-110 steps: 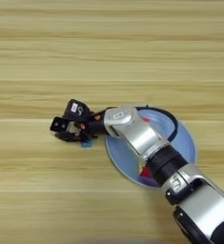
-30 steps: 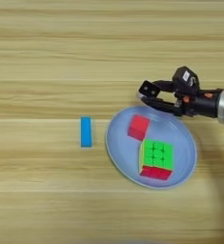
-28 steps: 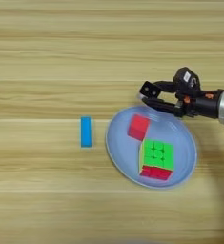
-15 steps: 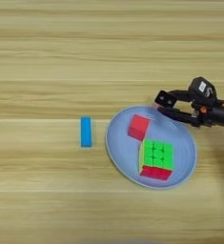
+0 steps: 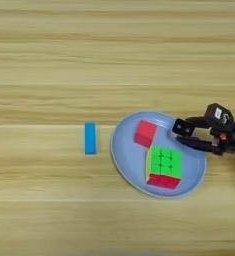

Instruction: Move the objects on the table

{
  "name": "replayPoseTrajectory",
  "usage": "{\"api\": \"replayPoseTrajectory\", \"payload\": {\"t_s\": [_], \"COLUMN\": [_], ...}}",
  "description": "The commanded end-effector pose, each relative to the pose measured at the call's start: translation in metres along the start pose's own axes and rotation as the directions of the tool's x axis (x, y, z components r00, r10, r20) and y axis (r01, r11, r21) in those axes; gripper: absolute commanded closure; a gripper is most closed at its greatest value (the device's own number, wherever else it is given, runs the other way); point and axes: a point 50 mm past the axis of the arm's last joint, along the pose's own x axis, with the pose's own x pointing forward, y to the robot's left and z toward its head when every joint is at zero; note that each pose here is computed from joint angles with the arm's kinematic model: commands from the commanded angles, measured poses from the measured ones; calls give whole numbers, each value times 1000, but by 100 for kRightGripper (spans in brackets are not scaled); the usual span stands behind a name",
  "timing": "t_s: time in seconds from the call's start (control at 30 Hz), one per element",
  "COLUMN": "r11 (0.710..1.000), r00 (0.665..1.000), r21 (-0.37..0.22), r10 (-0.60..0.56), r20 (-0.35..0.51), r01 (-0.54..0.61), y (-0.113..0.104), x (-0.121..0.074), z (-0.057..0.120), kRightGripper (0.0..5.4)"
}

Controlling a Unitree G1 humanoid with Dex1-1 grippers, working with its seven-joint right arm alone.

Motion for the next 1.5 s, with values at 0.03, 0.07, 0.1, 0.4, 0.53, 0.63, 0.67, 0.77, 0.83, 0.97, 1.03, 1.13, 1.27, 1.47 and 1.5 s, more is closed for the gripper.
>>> {"api": "replayPoseTrajectory", "payload": {"t_s": [0.03, 0.07, 0.1, 0.4, 0.53, 0.63, 0.67, 0.77, 0.83, 0.97, 1.03, 1.13, 1.27, 1.47, 1.5], "r11": [991, 991, 991, 991, 992, 992, 993, 993, 993, 993, 994, 994, 995, 995, 994], "r00": [999, 999, 999, 1000, 1000, 1000, 1000, 1000, 1000, 1000, 1000, 1000, 1000, 1000, 1000], "r21": [-123, -127, -130, -130, -129, -121, -120, -117, -116, -113, -110, -104, -99, -104, -105], "r10": [-49, -45, -41, -4, 11, 18, 19, 21, 24, 27, 25, 25, 25, 6, 3], "r20": [11, 6, 3, -5, -13, -15, -15, -16, -16, -14, -13, -11, -5, 20, 24], "r01": [50, 46, 41, 4, -12, -19, -20, -23, -25, -28, -27, -26, -26, -4, -1], "y": [-12, -11, -10, -4, -2, -1, -1, -1, -1, 0, 0, 0, -1, -5, -6], "x": [-15, -15, -15, -6, -4, -3, -2, -1, -1, 0, 0, 0, 1, 0, -1], "z": [18, 17, 16, 14, 12, 11, 11, 11, 11, 11, 12, 12, 13, 19, 20], "kRightGripper": [293, 293, 293, 293, 293, 293, 293, 293, 293, 275, 247, 214, 168, 113, 97]}}
